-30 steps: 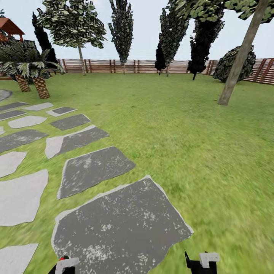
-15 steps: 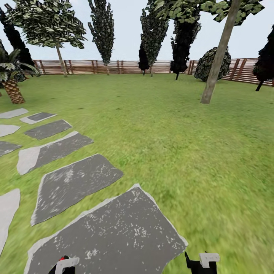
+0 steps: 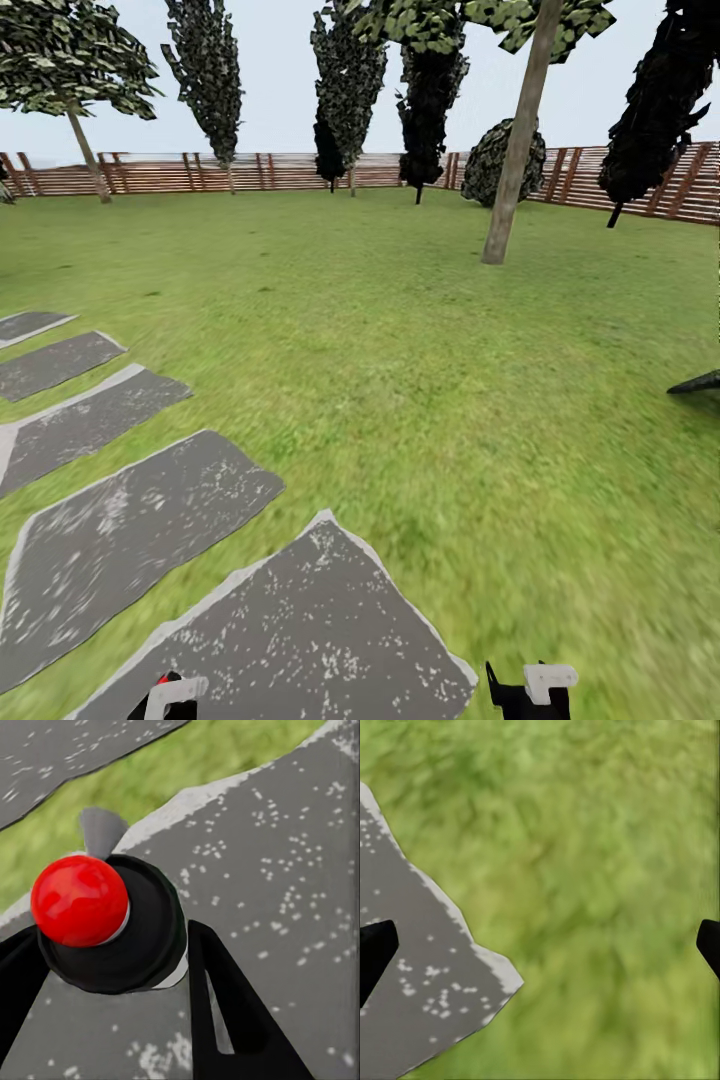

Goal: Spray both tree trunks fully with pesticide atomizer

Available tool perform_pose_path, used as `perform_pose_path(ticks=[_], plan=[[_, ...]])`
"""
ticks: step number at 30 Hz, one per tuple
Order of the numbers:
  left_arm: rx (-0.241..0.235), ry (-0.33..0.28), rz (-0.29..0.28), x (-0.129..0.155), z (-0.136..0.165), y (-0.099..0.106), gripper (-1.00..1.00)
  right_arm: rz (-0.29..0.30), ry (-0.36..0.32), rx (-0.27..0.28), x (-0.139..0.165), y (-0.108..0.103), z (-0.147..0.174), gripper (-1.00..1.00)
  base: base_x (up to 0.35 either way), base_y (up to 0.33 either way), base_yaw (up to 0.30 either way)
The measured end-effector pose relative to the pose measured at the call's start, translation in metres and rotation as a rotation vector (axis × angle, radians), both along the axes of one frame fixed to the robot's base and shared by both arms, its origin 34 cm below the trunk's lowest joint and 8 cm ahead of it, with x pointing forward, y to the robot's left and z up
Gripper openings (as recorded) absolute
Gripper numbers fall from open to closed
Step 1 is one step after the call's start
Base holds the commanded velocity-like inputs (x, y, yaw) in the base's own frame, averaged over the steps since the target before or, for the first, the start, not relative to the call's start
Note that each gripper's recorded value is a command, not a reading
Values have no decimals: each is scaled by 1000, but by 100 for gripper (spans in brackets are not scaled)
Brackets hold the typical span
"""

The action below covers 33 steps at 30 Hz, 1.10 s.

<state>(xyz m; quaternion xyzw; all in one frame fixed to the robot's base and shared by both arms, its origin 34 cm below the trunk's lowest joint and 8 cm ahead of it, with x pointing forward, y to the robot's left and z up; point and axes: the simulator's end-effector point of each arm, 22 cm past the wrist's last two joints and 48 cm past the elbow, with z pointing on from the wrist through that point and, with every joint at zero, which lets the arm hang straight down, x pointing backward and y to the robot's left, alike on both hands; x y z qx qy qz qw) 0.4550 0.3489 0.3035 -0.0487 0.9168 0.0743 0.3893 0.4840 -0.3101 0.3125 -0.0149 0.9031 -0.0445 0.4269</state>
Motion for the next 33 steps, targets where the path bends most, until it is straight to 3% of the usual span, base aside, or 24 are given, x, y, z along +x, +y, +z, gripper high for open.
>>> perform_pose_path(ticks=[33], plan=[[-1,0,-1,0,0,-1,-100,-4,-1,-1,0,-1,0,100,339,0,-16]])
